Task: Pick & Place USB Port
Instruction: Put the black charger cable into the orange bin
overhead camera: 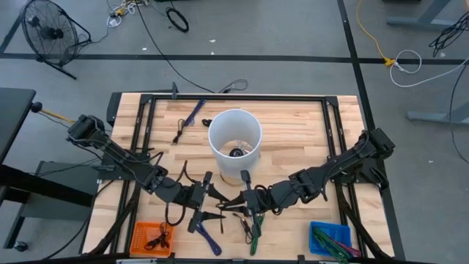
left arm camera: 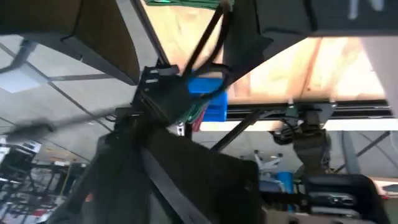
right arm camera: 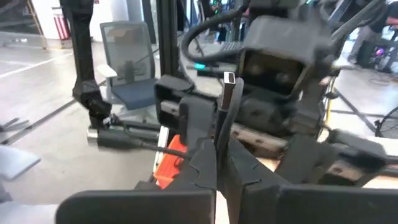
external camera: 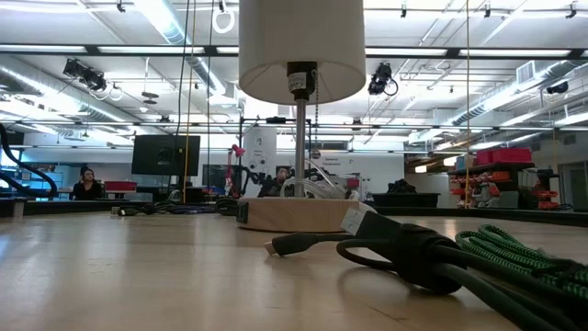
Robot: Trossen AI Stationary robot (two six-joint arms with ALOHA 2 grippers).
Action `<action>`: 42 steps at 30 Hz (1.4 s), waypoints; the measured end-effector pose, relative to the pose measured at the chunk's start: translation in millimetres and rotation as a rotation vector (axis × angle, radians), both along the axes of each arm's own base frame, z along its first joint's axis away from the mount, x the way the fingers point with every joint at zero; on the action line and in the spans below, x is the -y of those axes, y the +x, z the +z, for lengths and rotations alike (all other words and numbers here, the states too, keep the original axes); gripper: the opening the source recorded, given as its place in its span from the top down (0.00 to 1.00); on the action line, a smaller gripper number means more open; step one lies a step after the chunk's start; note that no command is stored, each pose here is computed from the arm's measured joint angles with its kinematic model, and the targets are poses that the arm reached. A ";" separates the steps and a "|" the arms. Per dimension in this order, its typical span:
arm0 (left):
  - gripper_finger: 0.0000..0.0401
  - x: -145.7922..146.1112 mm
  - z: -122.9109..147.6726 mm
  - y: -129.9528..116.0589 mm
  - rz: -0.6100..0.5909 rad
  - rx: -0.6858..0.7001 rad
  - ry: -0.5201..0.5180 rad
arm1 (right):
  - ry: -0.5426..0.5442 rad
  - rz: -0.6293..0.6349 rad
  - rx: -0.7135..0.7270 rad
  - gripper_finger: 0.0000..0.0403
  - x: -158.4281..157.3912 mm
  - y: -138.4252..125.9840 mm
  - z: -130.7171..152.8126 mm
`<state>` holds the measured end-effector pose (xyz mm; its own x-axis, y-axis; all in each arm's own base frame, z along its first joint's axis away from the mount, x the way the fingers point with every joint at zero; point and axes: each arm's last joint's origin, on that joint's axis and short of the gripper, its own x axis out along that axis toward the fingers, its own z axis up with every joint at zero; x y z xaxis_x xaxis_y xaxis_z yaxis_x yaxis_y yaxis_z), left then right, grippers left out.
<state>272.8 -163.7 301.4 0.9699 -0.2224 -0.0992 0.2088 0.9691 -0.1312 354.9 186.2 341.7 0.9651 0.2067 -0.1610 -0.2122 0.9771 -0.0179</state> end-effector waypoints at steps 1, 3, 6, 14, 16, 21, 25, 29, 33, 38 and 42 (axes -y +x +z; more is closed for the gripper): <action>0.44 -0.8 0.3 0.5 0.003 0.004 0.005 | 0.002 0.008 -0.006 1.00 -0.5 0.4 -1.4; 0.50 -1.2 2.9 0.6 -0.001 0.021 0.013 | 0.007 0.016 -0.003 1.00 -1.9 2.5 -3.7; 0.63 -0.7 3.0 0.4 -0.006 0.023 0.015 | -0.001 0.018 -0.008 1.00 -1.6 2.8 -4.7; 0.93 0.1 2.3 0.2 -0.046 0.023 0.043 | 0.002 0.012 -0.009 1.00 0.1 3.6 -4.6; 0.93 -0.1 2.0 0.2 -0.040 0.020 0.041 | 0.005 0.010 -0.011 0.99 0.3 3.6 -4.8; 0.93 0.5 1.6 -0.2 -0.036 0.015 0.043 | 0.013 0.009 -0.012 0.89 0.2 3.6 -4.8; 0.93 4.0 0.1 -2.6 -0.046 0.002 0.050 | 0.027 0.034 -0.013 0.78 -0.8 3.3 -4.3; 0.93 13.4 -4.0 -9.5 -0.057 -0.035 0.066 | 0.058 0.104 -0.050 0.68 -2.4 0.2 -4.3; 0.93 28.1 -9.2 -21.7 -0.078 -0.084 0.074 | 0.085 0.146 -0.139 0.62 -3.8 -5.4 -8.2; 0.93 48.0 -18.2 -44.3 -0.099 -0.177 0.088 | 0.127 0.120 -0.270 0.61 -0.3 -14.2 -12.2; 0.93 59.9 -24.1 -68.6 -0.083 -0.273 0.058 | 0.144 0.102 -0.331 0.63 0.3 -17.6 -15.8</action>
